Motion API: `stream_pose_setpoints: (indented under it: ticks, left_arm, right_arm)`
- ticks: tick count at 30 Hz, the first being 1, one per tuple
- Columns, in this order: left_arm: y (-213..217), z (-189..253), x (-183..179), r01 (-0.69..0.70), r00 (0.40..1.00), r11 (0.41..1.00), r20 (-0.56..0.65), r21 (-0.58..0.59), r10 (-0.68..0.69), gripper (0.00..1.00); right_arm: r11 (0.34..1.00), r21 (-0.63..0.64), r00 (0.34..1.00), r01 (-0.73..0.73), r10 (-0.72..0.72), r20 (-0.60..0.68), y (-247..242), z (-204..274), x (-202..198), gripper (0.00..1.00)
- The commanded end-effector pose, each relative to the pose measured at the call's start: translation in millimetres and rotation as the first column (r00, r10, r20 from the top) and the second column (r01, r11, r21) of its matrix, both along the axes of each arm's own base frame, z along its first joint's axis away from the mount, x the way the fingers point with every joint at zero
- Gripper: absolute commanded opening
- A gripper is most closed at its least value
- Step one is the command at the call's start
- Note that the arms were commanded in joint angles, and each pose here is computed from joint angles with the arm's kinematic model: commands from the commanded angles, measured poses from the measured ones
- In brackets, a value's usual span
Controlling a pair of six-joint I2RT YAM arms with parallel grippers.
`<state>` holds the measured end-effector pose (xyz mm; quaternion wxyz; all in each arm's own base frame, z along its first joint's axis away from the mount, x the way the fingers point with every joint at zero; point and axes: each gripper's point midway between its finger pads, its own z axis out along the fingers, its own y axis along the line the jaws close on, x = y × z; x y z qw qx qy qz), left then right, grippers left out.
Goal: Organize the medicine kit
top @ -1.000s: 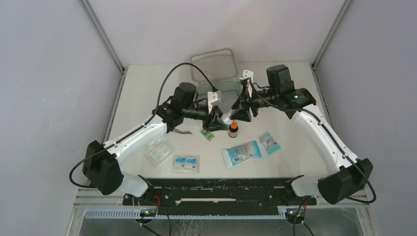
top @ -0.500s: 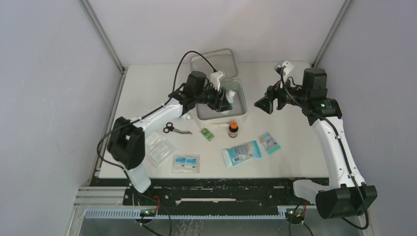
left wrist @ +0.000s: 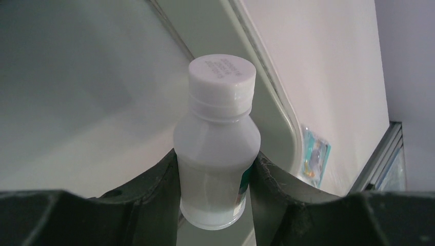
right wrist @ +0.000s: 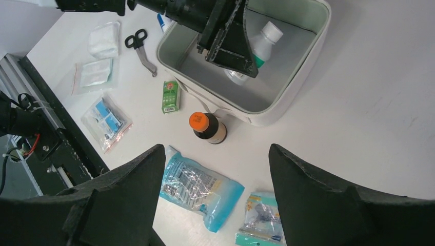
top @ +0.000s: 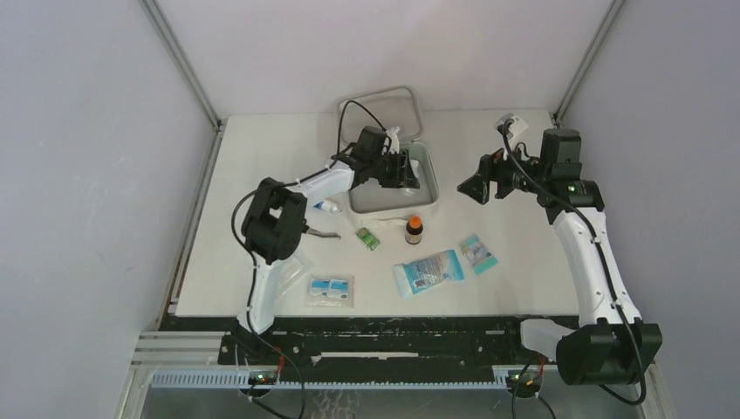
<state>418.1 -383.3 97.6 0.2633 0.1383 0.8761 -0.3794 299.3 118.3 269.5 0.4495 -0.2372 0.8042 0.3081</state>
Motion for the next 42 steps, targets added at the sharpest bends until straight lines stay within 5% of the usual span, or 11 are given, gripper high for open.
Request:
stream_pose_setpoints:
  ticks: [1, 22, 42]
  left_arm:
    - [-18.1, 28.4, 22.6, -0.076, 0.997, 0.992, -0.019, -0.098, 0.075, 0.34]
    - [-59.3, -14.4, -12.7, -0.107, 0.942, 0.983, -0.33, -0.146, 0.054, 0.46]
    - [-53.9, 16.5, -20.9, -0.055, 0.963, 0.988, -0.268, -0.142, 0.015, 0.75]
  right_arm:
    - [1.0, 0.013, 1.0, 0.004, -0.005, 0.026, 0.0, 4.9, 9.0, 0.73]
    - [1.0, 0.002, 1.0, 0.009, -0.009, 0.0, -1.4, -4.2, 12.7, 0.73]
    - [1.0, -0.005, 1.0, 0.005, -0.006, -0.013, -2.0, -9.3, 14.2, 0.74]
